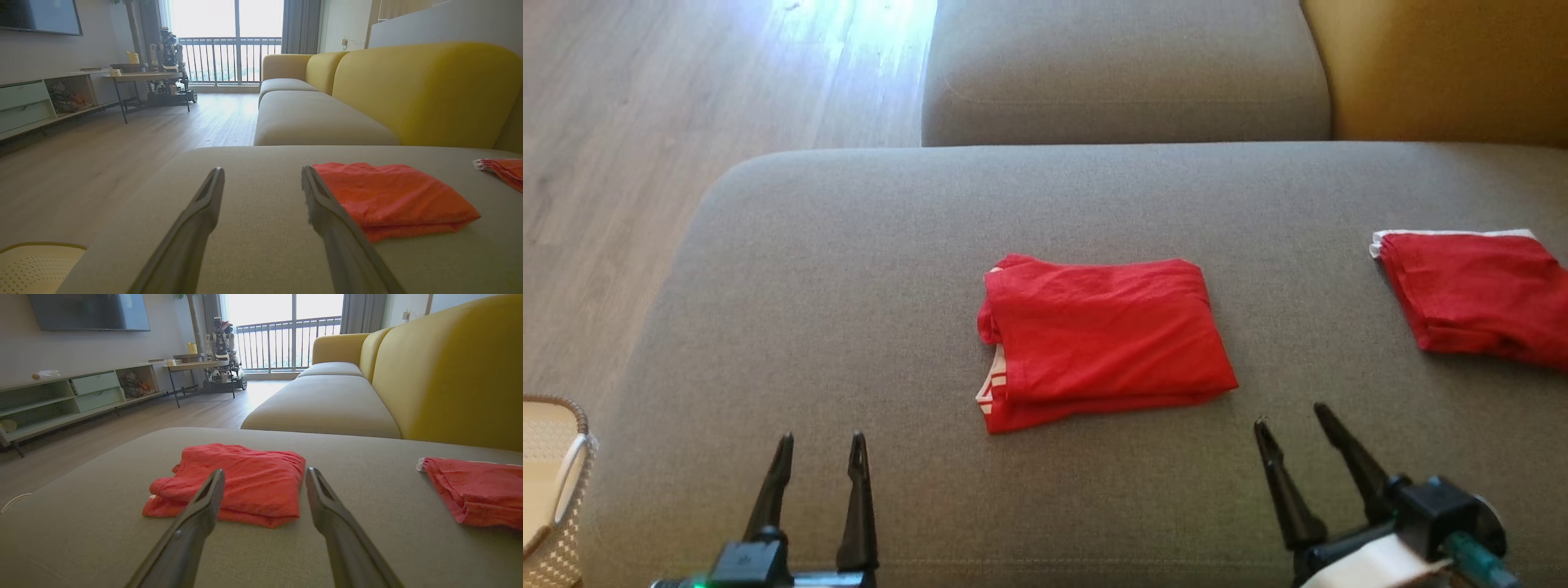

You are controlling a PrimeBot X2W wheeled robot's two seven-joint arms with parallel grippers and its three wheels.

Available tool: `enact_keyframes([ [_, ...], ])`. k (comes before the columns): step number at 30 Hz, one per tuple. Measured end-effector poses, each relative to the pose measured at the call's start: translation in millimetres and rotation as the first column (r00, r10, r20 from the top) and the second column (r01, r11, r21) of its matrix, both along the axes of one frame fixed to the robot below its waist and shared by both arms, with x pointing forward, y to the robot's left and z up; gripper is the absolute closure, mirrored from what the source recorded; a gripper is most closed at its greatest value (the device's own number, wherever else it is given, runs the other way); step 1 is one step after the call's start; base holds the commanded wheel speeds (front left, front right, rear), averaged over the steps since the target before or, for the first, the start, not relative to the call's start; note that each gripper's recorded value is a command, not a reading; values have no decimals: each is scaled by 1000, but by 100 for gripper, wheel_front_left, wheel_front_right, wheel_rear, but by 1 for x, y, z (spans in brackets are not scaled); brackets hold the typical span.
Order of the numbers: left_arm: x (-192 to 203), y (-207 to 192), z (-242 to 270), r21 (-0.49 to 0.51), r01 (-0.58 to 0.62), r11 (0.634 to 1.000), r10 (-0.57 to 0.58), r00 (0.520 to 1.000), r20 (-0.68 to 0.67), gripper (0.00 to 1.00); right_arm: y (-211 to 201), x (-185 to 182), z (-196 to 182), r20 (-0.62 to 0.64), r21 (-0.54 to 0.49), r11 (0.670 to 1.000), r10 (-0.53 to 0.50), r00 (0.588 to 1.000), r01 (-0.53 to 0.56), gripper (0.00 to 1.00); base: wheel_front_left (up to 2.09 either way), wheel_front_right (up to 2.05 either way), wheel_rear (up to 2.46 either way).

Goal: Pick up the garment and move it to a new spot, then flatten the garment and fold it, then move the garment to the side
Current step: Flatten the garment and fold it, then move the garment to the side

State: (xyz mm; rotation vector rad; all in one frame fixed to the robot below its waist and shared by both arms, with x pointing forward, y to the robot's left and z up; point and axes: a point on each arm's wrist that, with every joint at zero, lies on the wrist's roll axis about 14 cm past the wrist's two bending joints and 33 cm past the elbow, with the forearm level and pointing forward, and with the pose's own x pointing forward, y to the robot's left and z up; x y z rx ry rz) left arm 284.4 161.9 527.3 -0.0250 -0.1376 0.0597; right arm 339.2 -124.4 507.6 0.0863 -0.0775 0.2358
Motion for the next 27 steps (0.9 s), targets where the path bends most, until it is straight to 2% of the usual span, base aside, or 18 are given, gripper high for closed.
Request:
enact_keyframes([
  [4, -8, 2, -6, 13, 3, 1000, -3, 1000, -14, 0, 2, -8, -2, -4, -5, 1000, 5, 1000, -5, 0, 0, 0, 0],
  [7, -12, -1, -7, 61, 21, 998, -20, 1000, -12, 0, -3, -9, 1, 4, 2, 1000, -13, 1000, 13, 0, 0, 0, 0],
  [11, -18, 1, -11, 65, 19, 998, -18, 1000, -20, 0, -12, -9, 4, 12, 22, 999, -38, 999, 38, 0, 0, 0, 0],
  [27, -31, 6, -22, 68, -1, 998, 5, 999, -46, 0, -3, -15, -3, -12, 28, 1000, -11, 1000, 11, 0, 0, 0, 0],
])
